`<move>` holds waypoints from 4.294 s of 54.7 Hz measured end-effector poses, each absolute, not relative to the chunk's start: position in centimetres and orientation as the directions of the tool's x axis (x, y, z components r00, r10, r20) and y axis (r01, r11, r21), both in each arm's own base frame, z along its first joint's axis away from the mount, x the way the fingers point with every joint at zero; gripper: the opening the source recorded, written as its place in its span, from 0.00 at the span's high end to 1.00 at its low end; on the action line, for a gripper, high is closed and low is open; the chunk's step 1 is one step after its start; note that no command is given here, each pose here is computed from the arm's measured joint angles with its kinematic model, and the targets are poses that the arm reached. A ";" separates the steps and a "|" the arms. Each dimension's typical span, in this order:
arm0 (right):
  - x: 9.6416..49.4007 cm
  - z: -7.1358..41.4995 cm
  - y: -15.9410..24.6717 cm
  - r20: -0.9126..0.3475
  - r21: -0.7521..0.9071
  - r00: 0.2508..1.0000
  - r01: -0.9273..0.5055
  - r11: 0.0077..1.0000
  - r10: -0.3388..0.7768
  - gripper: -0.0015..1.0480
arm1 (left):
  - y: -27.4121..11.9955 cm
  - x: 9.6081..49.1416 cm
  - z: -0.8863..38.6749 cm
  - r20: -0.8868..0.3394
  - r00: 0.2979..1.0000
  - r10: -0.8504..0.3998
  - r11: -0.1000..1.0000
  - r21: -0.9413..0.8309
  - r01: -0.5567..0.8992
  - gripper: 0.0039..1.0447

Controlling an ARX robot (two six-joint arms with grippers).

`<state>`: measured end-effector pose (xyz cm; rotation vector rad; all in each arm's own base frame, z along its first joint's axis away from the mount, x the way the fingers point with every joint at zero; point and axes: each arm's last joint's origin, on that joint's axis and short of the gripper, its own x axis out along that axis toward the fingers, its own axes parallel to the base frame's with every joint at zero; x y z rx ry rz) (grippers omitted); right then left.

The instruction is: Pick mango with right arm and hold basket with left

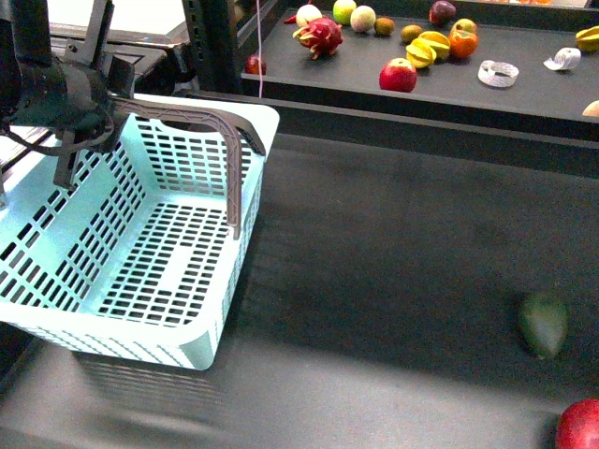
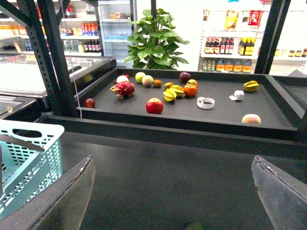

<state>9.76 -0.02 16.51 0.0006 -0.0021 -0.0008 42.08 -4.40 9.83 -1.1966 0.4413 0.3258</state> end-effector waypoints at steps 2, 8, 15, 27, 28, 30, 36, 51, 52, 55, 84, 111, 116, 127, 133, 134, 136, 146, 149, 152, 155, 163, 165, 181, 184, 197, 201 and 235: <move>9.8 16.5 0.0 0.002 0.001 1.000 0.001 1.000 -0.001 0.08 | -4.5 41.9 9.9 -0.493 0.870 0.004 0.341 -0.817 -0.465 0.92; 9.8 16.5 0.0 0.002 0.001 1.000 0.001 1.000 -0.001 0.08 | -5.3 40.9 10.1 -0.506 0.861 -0.050 0.432 -0.788 -0.438 0.93; 9.8 16.5 0.0 0.002 0.001 1.000 0.001 1.000 -0.001 0.08 | -6.8 39.1 11.1 -0.491 0.862 -0.123 0.533 -0.766 -0.360 0.94; 9.8 16.5 0.0 0.002 0.001 1.000 0.001 1.000 -0.001 0.08 | -9.0 36.5 13.0 -0.354 0.908 -0.225 0.664 -0.738 -0.124 0.94; 9.8 16.5 0.0 0.002 0.001 1.000 0.001 1.000 -0.001 0.08 | -9.2 36.4 13.0 -0.346 0.909 -0.233 0.669 -0.735 -0.109 0.94; 9.8 16.5 0.0 0.002 0.001 1.000 0.001 1.000 -0.001 0.08 | -9.6 36.0 13.3 -0.309 0.914 -0.264 0.685 -0.727 -0.048 0.94; 9.8 16.5 0.0 0.002 0.001 1.000 0.001 1.000 -0.001 0.08 | -11.2 35.5 13.8 -0.238 0.907 -0.348 0.721 -0.686 0.097 0.94; 9.8 16.5 0.0 0.002 0.001 1.000 0.001 1.000 -0.001 0.08 | -16.9 33.2 14.2 -0.210 0.780 -0.590 0.718 -0.578 0.388 0.94; 9.8 16.5 0.0 0.002 0.001 1.000 0.001 1.000 -0.001 0.08 | -17.3 33.0 14.2 -0.205 0.771 -0.603 0.712 -0.574 0.404 0.94; 9.8 16.5 0.0 0.002 0.001 1.000 0.001 1.000 -0.001 0.08 | -18.1 32.6 14.4 -0.185 0.749 -0.636 0.689 -0.574 0.443 0.94; 9.8 16.5 0.0 0.002 0.001 1.000 0.001 1.000 -0.001 0.08 | -21.3 31.7 15.7 -0.166 0.692 -0.702 0.666 -0.495 0.557 0.94; 9.8 16.5 0.0 0.002 0.001 1.000 0.001 1.000 -0.001 0.08 | -21.4 31.1 18.0 -0.111 0.714 -0.692 0.677 -0.444 0.587 0.94; 9.8 16.5 0.0 0.002 0.001 1.000 0.001 1.000 -0.001 0.08 | -21.4 31.1 18.0 -0.112 0.715 -0.690 0.678 -0.445 0.585 0.94; 9.8 16.5 0.0 0.002 0.001 1.000 0.001 1.000 -0.001 0.08 | -21.4 31.1 18.0 -0.111 0.717 -0.688 0.680 -0.444 0.584 0.94; 9.8 16.5 0.0 0.002 0.001 1.000 0.001 1.000 -0.001 0.08 | -21.4 31.1 18.0 -0.111 0.717 -0.689 0.679 -0.444 0.584 0.94; 9.8 16.5 0.0 0.002 0.001 1.000 0.001 1.000 -0.001 0.08 | -21.4 31.1 18.0 -0.111 0.716 -0.689 0.679 -0.444 0.584 0.94; 9.8 16.5 0.0 0.002 0.001 1.000 0.001 1.000 -0.001 0.08 | -21.4 31.1 18.0 -0.111 0.716 -0.689 0.679 -0.444 0.584 0.94; 10.9 16.0 -0.9 -0.163 0.077 0.985 -0.038 0.996 0.050 0.08 | -21.4 31.1 18.0 -0.111 0.716 -0.689 0.679 -0.444 0.584 0.94; 11.8 15.6 -1.8 -0.205 0.097 0.978 -0.016 0.995 0.035 0.08 | -21.5 31.0 18.0 -0.111 0.715 -0.690 0.678 -0.443 0.586 0.94; 12.9 15.0 -2.8 -0.252 0.105 0.968 0.022 0.994 0.005 0.08 | -21.5 31.1 18.0 -0.112 0.715 -0.690 0.679 -0.443 0.586 0.94; 14.3 14.7 -4.0 -0.264 0.080 0.964 0.053 0.995 -0.030 0.08 | -21.5 31.1 18.0 -0.112 0.715 -0.690 0.679 -0.443 0.585 0.94; 17.5 12.7 -6.5 -0.355 0.019 0.933 0.074 0.997 -0.063 0.08 | -21.5 31.1 18.0 -0.112 0.716 -0.689 0.679 -0.442 0.586 0.94; 18.1 12.1 -6.9 -0.379 0.010 0.923 0.077 0.997 -0.067 0.08 | -21.4 31.1 18.0 -0.111 0.716 -0.689 0.680 -0.442 0.585 0.94; 22.3 5.8 -10.0 -0.610 -0.016 0.790 0.076 0.997 -0.070 0.08 | -21.5 31.1 18.0 -0.111 0.715 -0.690 0.679 -0.442 0.586 0.94; 22.8 4.9 -10.4 -0.631 -0.024 0.772 0.074 0.997 -0.073 0.08 | -21.5 31.1 18.0 -0.111 0.715 -0.690 0.679 -0.442 0.586 0.94; 24.6 -0.2 -13.0 -0.734 -0.055 0.671 0.097 0.994 -0.106 0.08 | -21.5 31.1 18.0 -0.111 0.715 -0.690 0.679 -0.442 0.586 0.94; 24.8 -1.5 -13.6 -0.758 -0.059 0.642 0.101 0.993 -0.111 0.08 | -21.4 31.1 18.0 -0.111 0.716 -0.689 0.679 -0.442 0.586 0.94; 27.8 -8.3 -16.1 -0.845 -0.082 0.521 0.094 0.992 -0.119 0.08 | -21.5 31.1 18.0 -0.111 0.715 -0.690 0.679 -0.442 0.586 0.94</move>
